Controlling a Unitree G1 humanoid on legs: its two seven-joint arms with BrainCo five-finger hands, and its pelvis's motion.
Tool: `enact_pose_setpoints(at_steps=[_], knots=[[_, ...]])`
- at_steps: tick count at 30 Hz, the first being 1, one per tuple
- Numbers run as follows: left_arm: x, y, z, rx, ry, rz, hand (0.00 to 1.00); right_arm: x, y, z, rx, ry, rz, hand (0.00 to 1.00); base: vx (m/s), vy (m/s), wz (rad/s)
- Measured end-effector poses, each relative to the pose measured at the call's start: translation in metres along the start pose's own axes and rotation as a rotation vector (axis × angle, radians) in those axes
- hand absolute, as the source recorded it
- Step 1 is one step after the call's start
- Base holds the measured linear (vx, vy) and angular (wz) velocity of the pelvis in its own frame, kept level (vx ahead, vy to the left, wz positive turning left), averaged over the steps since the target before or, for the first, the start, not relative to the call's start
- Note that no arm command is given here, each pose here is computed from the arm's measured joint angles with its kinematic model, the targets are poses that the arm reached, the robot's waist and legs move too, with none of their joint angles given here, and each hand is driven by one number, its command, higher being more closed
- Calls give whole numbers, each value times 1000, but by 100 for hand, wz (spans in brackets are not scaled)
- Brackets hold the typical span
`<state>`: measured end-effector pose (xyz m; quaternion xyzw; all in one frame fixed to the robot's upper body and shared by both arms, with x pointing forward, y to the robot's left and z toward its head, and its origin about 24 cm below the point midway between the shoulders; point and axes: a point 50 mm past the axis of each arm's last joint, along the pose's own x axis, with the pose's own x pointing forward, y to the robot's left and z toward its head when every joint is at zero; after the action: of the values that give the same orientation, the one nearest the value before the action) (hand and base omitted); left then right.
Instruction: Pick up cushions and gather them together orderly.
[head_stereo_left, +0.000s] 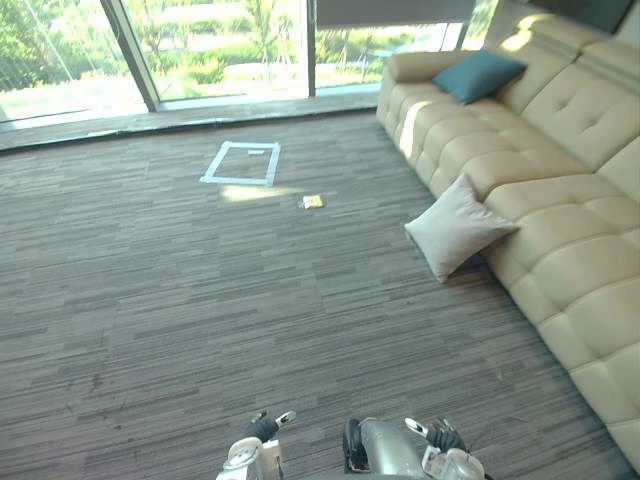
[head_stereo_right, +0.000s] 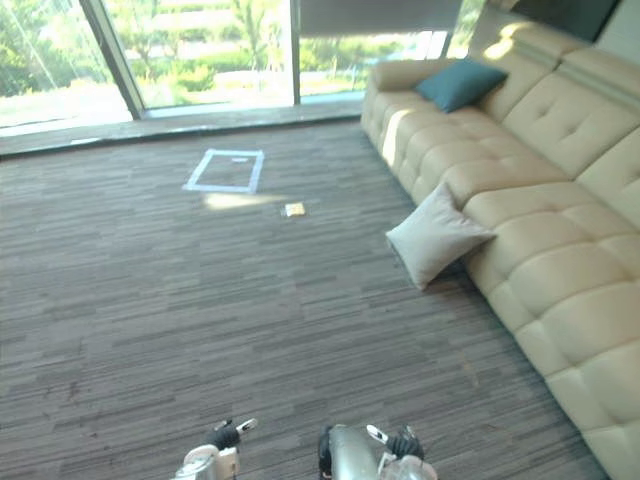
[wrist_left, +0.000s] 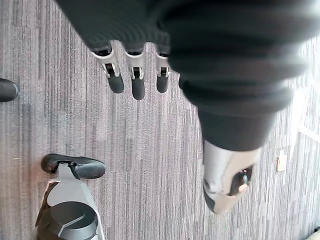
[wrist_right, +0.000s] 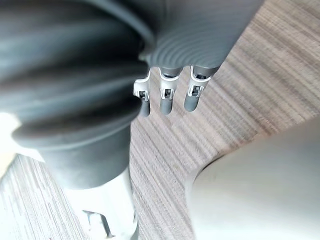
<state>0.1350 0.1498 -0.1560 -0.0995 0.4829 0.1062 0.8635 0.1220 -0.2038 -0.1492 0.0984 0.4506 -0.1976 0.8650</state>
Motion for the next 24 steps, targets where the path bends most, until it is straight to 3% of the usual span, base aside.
enact_pose_setpoints(at_steps=[9,19,24], knots=[[-1,16,17,-43,-100,41,0,-1,9,-6,-49,31,27,0,488,9,-89],[-1,34,17,-27,-80,86,0,-8,24,-27,-35,87,62,0,655,357,-75],[1,26,9,-15,-23,68,0,-3,17,-7,-45,10,59,0,401,206,-54]])
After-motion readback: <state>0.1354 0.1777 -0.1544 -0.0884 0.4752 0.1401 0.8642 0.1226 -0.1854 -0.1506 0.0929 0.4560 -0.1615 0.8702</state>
